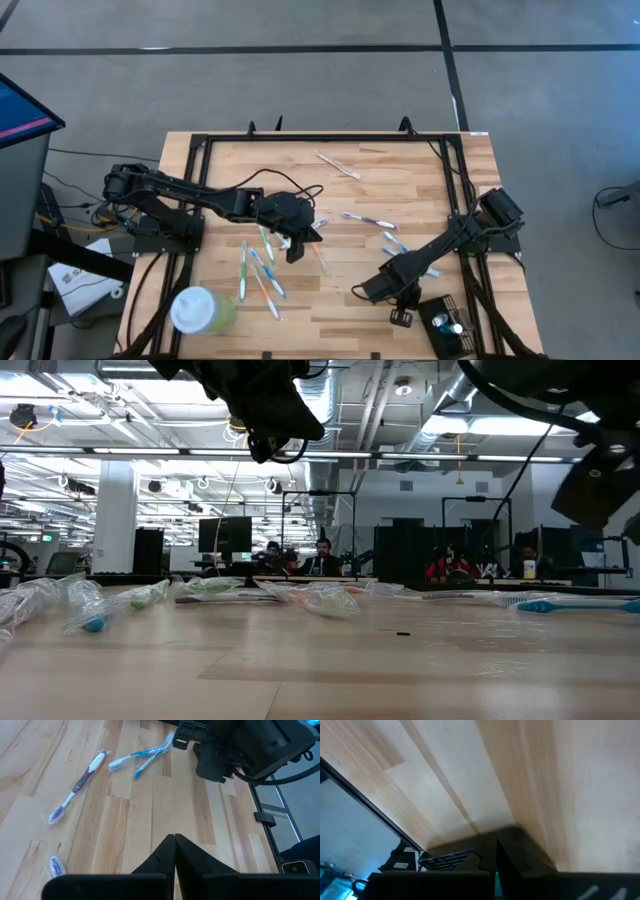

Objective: Pick & Place toothbrushing station
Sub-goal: Adjust the black organizer on the table

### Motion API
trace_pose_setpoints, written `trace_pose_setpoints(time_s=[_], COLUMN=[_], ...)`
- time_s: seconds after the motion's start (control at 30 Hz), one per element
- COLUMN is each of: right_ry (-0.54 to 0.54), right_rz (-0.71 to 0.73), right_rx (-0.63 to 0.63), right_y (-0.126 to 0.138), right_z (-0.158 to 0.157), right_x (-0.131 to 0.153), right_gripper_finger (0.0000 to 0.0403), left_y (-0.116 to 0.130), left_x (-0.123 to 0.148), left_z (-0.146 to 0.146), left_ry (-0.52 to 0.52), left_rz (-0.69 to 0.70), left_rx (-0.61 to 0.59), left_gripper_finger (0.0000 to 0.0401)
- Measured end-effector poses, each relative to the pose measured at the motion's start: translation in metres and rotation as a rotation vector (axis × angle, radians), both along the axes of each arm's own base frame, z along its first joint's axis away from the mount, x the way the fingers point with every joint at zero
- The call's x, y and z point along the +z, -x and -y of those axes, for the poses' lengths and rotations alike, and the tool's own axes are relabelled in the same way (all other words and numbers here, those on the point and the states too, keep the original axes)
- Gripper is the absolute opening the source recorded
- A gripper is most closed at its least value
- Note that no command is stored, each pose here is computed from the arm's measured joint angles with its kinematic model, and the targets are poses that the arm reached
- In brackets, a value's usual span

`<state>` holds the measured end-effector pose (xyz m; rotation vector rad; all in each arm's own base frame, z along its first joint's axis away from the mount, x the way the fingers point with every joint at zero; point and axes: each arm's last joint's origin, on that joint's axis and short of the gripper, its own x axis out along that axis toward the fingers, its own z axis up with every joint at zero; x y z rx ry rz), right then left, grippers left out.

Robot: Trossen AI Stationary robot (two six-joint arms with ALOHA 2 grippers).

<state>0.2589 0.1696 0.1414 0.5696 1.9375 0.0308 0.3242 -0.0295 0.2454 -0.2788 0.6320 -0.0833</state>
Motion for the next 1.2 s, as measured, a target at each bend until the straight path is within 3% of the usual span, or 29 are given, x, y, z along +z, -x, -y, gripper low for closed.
trace_pose_setpoints(time_s=[0.3, 0.43, 1.2], right_ry=[-0.007, -0.060, -0.058], right_rz=[0.015, 0.007, -0.141], right_rx=[0.005, -0.011, -0.010], right_y=[0.000, 0.003, 0.022], right_z=[0.000, 0.000, 0.006], right_x=[-0.005, -0.013, -0.021], right_gripper_finger=[0.0000, 0.0000, 0.0000], left_y=[0.001, 0.003, 0.007], left_x=[0.004, 0.007, 0.014], left_z=[-0.002, -0.003, -0.014], left_ry=[-0.011, -0.020, -0.024], left_rz=[0.016, 0.026, 0.045], left_rx=[0.023, 0.042, 0.096], left_gripper_finger=[0.0001, 0.0001, 0.0001])
